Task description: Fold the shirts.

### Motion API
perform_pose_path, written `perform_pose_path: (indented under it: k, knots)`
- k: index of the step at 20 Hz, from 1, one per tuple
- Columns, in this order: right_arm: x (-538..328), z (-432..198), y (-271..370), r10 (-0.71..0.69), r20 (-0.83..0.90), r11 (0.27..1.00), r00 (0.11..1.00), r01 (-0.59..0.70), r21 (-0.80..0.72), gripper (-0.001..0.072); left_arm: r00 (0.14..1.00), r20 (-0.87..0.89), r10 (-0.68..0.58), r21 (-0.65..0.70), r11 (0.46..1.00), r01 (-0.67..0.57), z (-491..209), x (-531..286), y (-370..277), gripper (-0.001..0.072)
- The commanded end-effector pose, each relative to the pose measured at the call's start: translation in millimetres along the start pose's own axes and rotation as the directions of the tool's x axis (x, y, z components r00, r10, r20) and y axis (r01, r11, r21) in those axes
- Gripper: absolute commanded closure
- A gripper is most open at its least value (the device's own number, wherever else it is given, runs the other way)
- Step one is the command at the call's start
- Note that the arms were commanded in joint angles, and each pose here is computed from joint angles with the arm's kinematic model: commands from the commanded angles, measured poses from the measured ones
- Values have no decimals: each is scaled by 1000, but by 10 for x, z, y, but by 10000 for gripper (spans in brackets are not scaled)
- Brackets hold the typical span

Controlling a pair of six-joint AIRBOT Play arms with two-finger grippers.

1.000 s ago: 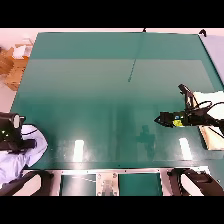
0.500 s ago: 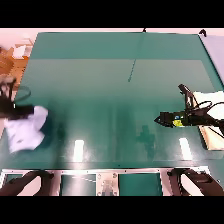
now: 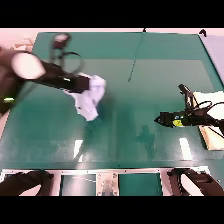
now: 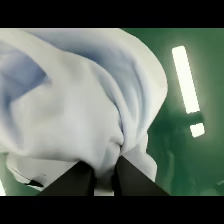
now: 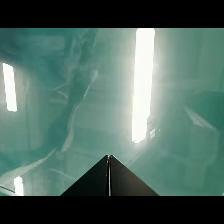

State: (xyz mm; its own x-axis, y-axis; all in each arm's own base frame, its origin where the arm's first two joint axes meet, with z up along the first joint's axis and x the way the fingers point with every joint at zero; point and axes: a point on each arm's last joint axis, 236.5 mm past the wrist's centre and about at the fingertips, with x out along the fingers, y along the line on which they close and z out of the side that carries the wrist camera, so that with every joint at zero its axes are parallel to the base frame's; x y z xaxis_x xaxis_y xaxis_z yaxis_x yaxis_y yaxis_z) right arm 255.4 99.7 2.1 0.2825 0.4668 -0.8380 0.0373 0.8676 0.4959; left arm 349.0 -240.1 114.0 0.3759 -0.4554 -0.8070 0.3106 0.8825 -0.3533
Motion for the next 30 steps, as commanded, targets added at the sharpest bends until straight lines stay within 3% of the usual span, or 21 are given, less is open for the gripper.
perform_pose_path:
  k: [1, 2, 3, 4, 6, 7, 11, 13, 15, 19, 25, 27, 28, 29, 30]
  knots:
    - [-3, 88, -4, -2, 38, 1000, 999, 2, 0, 697, 988, -112, -105, -18, 994, 104, -245, 783, -506, 308]
    - [-3, 100, -5, -3, 43, 1000, 999, 3, 0, 696, 980, -154, -129, -46, 991, 123, -335, 905, -542, -13]
    - [-3, 107, -7, -4, 46, 1000, 999, 4, 0, 693, 974, -179, -137, -52, 990, 129, -376, 925, -514, -10]
    - [-4, 121, -3, -2, 52, 1000, 999, 2, 1, 631, 971, -207, -123, -41, 992, 117, -401, 876, -420, -9]
    - [-4, 182, 41, 17, 76, 1000, 997, -18, 11, 283, 960, -264, -89, -28, 996, 85, -396, 650, -157, -9]
    - [8, 220, 86, 39, 88, 999, 995, -41, 14, 272, 959, -277, -65, -33, 998, 58, -368, 526, 8, -8]
    - [260, 404, 159, 123, 90, 992, 988, -126, 24, 272, 946, -319, 52, -110, 990, -92, -386, 228, 776, -8]
    - [497, 466, 60, 122, 29, 991, 992, -123, 60, 294, 927, -376, -6, -168, 984, -62, -631, 338, 761, -8]
    - [807, 506, -1, 117, -60, 990, 991, -112, 85, 365, 890, -446, -89, -198, 980, -2, -1061, 605, 598, -8]
    - [1415, 534, 163, 117, -207, 993, 971, -113, 30, 392, 874, -440, -206, -296, 952, 75, -1638, 1101, 243, -8]
    - [1932, 554, 493, 149, -289, 988, 946, -155, 1, 393, 917, -350, -191, -305, 949, 81, -1693, 1377, 145, -7]
    - [2010, 491, 510, 151, -309, 988, 939, -157, 7, 533, 924, -339, -180, -314, 947, 69, -1710, 1418, 194, -5]
    - [2015, 487, 508, 151, -310, 988, 939, -156, 6, 666, 925, -337, -175, -320, 945, 62, -1714, 1444, 215, 83]
    - [1995, 543, 493, 150, -299, 988, 942, -156, 5, 697, 924, -342, -169, -318, 947, 56, -1733, 1474, 237, 412]
    - [1942, 641, 476, 156, -281, 987, 947, -160, 9, 698, 925, -343, -162, -304, 951, 54, -1738, 1502, 262, 673]
